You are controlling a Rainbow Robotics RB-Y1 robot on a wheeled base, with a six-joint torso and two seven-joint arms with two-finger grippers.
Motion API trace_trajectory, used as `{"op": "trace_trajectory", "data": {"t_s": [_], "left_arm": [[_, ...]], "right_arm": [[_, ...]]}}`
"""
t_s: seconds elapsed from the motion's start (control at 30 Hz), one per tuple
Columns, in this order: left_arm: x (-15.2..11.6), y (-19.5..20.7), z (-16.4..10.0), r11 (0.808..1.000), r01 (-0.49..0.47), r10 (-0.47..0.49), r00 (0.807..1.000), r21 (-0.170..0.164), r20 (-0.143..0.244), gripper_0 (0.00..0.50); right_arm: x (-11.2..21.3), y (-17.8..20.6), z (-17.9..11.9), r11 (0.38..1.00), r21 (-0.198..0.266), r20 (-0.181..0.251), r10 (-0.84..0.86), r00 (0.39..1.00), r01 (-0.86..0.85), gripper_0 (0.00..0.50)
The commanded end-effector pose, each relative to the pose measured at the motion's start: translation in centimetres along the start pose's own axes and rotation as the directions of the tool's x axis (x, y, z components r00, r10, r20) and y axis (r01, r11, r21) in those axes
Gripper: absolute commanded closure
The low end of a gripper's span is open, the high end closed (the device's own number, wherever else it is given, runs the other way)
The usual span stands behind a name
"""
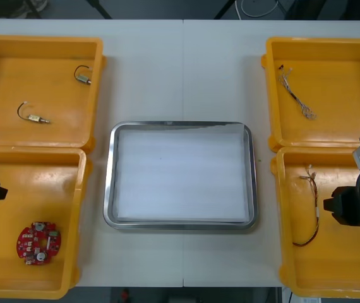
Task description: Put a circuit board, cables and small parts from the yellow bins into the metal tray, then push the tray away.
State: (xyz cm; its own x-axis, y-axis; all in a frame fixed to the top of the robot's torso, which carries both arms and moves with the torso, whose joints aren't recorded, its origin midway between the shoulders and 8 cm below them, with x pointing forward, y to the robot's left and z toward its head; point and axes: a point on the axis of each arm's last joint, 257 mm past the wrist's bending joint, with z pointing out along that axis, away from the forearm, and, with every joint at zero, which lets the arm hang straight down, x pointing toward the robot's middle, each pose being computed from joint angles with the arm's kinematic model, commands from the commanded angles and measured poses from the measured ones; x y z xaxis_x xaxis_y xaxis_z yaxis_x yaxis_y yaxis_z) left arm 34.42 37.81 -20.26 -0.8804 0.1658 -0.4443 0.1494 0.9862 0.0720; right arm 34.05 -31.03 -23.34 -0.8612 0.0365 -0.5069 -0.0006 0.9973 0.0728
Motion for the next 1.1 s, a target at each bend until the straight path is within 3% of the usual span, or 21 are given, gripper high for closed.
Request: {"op": "trace_trajectory", "data": {"t_s": [0.03,0.23,0.33,0.57,0.9,1.1], "left_arm": [[2.1,-2.4,1.8,0.992,0.123,-0.123,0.992,0.029,-0.01,0.0],[3.0,-4.2,3.3,0.991,0.12,-0.121,0.993,0.064,0.0,0.0],[3.3,-4.8,4.0,0.991,0.115,-0.116,0.993,0.067,0.012,0.0],[4.4,-5.1,5.4,0.993,0.11,-0.111,0.994,0.048,0.019,0.0],[5.7,-5.2,6.9,0.995,0.104,-0.104,0.995,-0.002,0.014,0.0],[6.1,-5.7,7.3,0.994,0.111,-0.111,0.994,-0.005,0.01,0.0]], "right_arm": [[0.6,0.3,2.3,1.0,0.01,0.0,0.014,1.0,-0.014,0.0],[0.4,-0.6,4.3,0.996,0.087,0.019,-0.011,1.0,0.009,0.0],[0.5,-0.5,5.2,0.995,0.102,0.019,-0.02,1.0,0.018,0.0],[1.4,-0.6,7.7,0.997,0.082,0.004,-0.003,1.0,0.003,0.0],[3.2,-0.9,8.5,0.998,0.064,-0.008,0.019,1.0,-0.018,0.0],[3.9,-0.8,8.7,0.998,0.056,-0.009,0.026,1.0,-0.025,0.0]]}}
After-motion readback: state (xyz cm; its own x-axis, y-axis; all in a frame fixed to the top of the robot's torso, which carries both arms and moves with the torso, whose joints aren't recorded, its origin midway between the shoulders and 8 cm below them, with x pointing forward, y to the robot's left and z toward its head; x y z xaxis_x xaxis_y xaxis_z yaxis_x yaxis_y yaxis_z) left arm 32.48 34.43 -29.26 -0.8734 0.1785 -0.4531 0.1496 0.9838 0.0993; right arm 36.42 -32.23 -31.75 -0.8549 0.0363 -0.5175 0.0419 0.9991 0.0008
